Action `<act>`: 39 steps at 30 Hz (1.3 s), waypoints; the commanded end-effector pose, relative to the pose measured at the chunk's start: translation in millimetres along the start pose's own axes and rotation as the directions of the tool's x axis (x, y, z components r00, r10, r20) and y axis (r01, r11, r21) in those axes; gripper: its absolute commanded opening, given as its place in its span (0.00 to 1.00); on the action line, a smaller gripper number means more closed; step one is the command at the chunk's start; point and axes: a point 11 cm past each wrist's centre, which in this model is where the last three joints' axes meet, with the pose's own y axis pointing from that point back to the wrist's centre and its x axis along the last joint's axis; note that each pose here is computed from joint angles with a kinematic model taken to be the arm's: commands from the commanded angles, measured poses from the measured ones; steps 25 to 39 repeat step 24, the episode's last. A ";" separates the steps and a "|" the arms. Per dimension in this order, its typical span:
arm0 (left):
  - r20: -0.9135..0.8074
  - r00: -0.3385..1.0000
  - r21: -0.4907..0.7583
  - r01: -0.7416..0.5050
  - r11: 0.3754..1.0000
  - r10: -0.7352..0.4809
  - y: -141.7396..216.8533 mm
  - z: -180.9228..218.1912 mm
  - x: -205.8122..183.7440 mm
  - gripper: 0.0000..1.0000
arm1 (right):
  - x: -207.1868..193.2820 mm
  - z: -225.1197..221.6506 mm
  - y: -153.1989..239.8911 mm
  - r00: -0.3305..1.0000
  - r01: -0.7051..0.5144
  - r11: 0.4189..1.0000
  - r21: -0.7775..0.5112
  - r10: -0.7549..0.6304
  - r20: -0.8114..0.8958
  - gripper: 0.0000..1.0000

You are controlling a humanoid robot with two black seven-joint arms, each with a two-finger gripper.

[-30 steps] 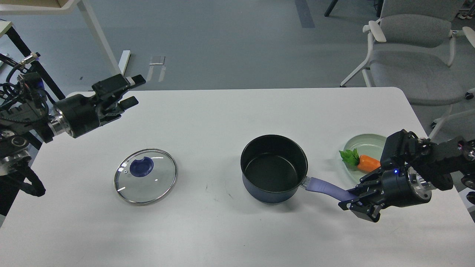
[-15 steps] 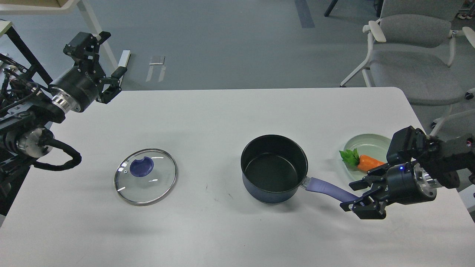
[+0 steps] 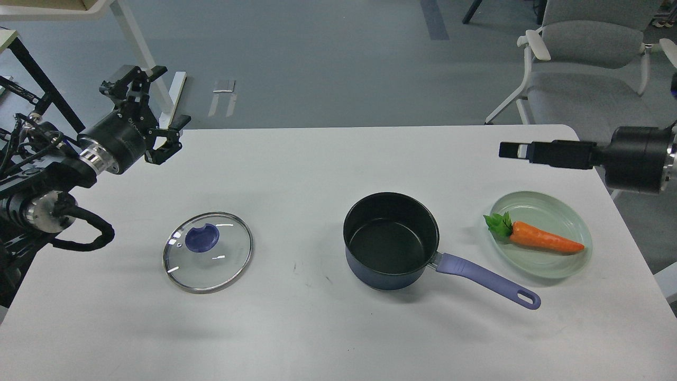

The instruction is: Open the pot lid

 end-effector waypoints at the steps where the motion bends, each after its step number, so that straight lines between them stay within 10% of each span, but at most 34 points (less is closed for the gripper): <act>1: -0.031 1.000 -0.006 -0.002 1.000 0.002 -0.5 -6.5 -2.8 0.99 | 11.4 21.1 -8.4 0.932 -0.208 0.978 0.011 0.195 0.307 1.00; 13: -0.139 0.990 0.000 -0.031 1.000 0.030 3.3 -38.1 -9.4 0.99 | -25.0 83.3 -47.1 0.477 -0.406 0.902 -0.147 0.346 0.808 0.99; 39: -0.177 0.982 -0.008 -0.074 0.997 0.072 9.0 -51.2 -3.8 0.99 | -32.0 85.8 -51.5 0.440 -0.414 0.899 -0.142 0.334 0.833 0.99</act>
